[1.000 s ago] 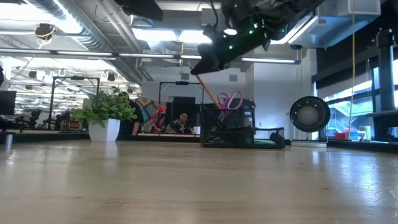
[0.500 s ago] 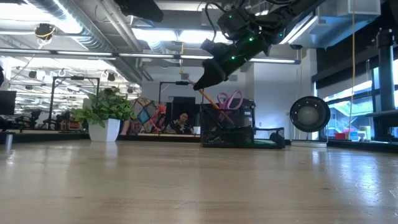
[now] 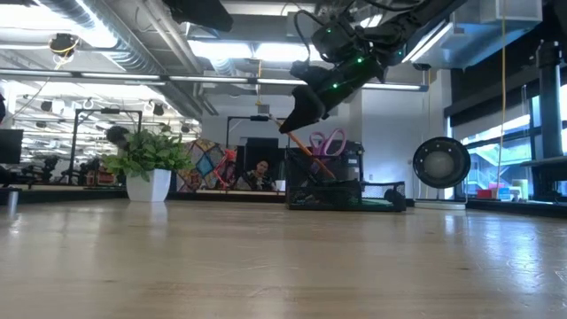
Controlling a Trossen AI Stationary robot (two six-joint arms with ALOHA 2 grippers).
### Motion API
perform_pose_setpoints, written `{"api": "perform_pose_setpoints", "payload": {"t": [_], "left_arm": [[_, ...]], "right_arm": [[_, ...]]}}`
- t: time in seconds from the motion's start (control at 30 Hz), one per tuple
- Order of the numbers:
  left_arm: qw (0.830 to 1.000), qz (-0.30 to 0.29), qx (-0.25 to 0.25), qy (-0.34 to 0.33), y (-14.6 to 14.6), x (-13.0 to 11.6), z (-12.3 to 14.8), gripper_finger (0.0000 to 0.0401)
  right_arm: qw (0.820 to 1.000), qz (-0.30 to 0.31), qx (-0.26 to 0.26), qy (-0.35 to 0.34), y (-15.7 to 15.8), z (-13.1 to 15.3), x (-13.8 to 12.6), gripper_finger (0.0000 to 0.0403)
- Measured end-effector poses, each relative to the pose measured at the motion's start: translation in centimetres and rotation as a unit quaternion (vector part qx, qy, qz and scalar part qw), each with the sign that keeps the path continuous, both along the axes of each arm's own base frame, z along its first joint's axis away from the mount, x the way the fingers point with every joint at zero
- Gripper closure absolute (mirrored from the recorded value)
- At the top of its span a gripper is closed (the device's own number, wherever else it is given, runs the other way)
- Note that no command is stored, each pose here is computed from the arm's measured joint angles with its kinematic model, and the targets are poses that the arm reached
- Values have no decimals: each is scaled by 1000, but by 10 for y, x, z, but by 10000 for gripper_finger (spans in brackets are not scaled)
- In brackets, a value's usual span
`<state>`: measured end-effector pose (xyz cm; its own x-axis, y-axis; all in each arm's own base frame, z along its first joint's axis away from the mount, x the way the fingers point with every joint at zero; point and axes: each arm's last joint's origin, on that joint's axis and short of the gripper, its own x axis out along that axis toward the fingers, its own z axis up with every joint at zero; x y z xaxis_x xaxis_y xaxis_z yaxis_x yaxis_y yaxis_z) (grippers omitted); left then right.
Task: Pick and place office supplies into organizer
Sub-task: Put the orange pencil into the black desk organizer
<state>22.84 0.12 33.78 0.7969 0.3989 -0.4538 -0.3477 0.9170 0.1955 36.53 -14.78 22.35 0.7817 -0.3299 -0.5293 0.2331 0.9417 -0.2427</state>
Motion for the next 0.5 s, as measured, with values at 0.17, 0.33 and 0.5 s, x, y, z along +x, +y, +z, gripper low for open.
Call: {"api": "perform_pose_setpoints", "payload": {"t": [0.17, 0.33, 0.5], "left_arm": [[1000, 0, -1, 0, 0, 0, 0, 272], [1000, 0, -1, 0, 0, 0, 0, 272], [1000, -1, 0, 1, 0, 0, 0, 272]], "right_arm": [[1000, 2, 3, 9, -1, -9, 3, 361], [1000, 0, 6, 12, -2, -15, 5, 361], [1000, -3, 12, 14, -2, -15, 5, 361]]}}
